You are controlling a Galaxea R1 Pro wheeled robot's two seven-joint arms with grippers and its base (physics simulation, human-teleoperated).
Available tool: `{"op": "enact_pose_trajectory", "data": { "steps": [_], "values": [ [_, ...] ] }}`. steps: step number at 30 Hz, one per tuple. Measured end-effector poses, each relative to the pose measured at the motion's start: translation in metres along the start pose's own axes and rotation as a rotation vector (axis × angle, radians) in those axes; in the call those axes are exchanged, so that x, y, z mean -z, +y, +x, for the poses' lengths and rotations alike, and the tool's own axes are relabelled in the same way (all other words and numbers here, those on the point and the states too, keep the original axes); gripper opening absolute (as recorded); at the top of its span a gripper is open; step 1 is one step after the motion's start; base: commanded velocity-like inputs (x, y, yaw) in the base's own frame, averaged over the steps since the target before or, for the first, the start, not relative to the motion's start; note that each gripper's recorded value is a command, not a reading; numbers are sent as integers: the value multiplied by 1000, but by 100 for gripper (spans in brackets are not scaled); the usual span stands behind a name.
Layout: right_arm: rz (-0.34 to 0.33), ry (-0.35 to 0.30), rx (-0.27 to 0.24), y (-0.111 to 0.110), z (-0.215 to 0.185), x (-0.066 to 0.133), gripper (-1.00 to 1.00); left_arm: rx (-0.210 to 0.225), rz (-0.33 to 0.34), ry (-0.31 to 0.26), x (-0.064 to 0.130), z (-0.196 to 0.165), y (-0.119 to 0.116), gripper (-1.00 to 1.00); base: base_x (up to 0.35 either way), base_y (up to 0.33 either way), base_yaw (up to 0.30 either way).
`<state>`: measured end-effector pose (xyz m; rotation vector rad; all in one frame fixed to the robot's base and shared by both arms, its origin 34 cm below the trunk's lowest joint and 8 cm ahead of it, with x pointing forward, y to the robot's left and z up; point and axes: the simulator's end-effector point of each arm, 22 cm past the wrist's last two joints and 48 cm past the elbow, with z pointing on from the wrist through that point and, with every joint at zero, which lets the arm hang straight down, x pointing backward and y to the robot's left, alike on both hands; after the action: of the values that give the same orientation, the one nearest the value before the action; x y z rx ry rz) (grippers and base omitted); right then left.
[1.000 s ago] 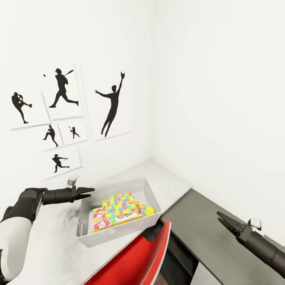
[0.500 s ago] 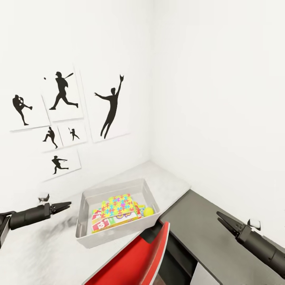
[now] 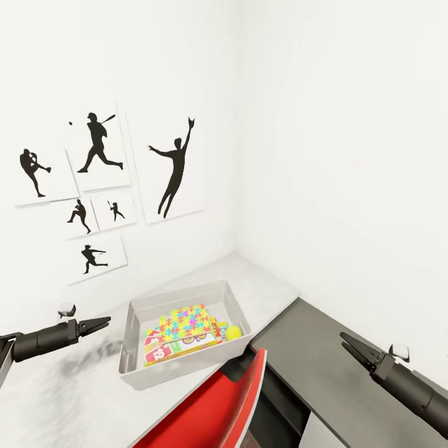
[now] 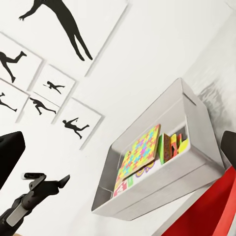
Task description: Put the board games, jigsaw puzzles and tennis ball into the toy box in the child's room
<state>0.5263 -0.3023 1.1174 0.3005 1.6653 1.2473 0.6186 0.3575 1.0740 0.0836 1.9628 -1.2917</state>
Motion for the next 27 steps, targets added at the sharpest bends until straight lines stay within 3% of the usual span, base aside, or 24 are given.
{"op": "enact_pose_trajectory", "data": {
  "steps": [8,27],
  "values": [
    [-5,-4,2,2,-1,0,100,-6,1,-2,1,-1,-1,100,-134,0,-120],
    [-18,-13,14,10,-5,2,100,-25,7,-12,4,-7,-10,100,-300,0,-213]
  ]
}}
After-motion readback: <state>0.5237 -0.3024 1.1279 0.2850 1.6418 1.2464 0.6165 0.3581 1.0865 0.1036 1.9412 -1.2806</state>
